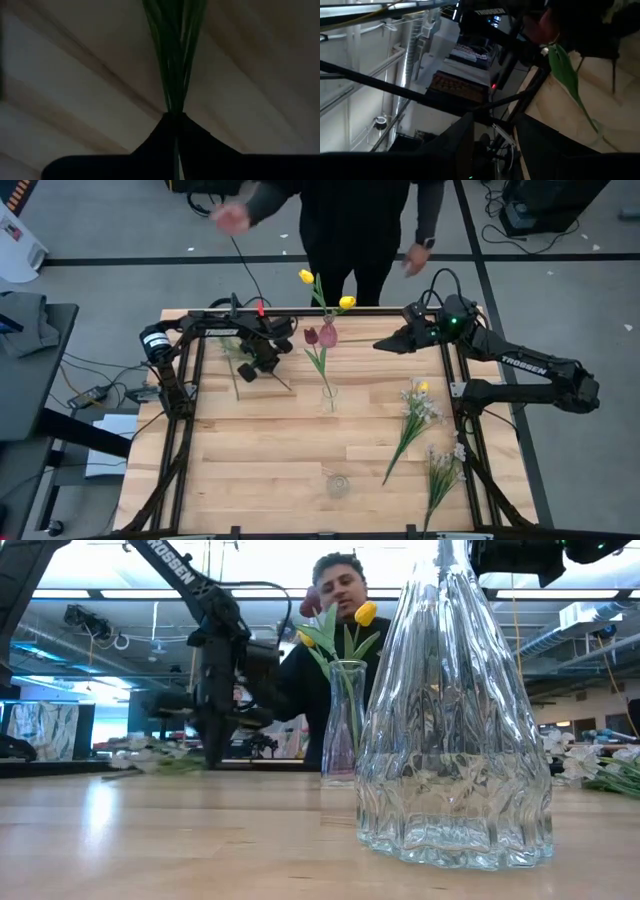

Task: Sort flowers into vase by color
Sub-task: Put the top white flowers into the bottom transparent vase

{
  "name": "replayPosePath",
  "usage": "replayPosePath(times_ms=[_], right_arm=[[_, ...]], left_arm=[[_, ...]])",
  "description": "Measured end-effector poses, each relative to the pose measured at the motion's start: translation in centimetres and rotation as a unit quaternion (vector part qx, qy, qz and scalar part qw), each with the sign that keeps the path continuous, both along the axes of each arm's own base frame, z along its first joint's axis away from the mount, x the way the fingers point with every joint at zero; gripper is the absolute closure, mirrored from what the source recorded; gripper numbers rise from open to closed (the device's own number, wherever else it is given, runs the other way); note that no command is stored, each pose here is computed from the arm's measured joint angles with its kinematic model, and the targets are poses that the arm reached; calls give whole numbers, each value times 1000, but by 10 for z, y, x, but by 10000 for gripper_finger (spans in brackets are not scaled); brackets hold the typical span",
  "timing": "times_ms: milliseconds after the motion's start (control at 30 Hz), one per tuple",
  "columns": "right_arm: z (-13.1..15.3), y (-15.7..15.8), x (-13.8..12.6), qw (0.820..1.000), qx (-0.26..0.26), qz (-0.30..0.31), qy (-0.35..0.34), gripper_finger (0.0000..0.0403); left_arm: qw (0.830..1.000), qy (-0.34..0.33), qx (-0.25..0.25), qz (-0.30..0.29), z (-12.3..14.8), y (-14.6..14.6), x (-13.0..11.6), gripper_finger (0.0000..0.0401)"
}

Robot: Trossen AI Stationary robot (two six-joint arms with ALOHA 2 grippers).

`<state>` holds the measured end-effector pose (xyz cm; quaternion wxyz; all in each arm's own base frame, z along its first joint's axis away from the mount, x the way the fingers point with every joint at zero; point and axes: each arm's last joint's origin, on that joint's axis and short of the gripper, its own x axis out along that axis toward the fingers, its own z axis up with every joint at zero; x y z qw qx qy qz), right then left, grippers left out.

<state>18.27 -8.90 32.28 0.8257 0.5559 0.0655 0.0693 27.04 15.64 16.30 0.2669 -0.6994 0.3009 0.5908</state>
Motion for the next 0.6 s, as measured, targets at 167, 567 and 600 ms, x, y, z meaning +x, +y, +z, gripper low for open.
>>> replayPosePath(times_ms=[167,567,600], right_arm=[[0,-2,-2,1000,-14,10,-3,245],[0,-7,-6,997,-60,36,-15,245],[0,-8,-6,997,-63,35,-15,245]], left_arm=[[995,27,-13,-97,34,-8,9,393],[952,83,-17,-295,121,-21,0,395],[953,76,-20,-291,126,-24,0,395]])
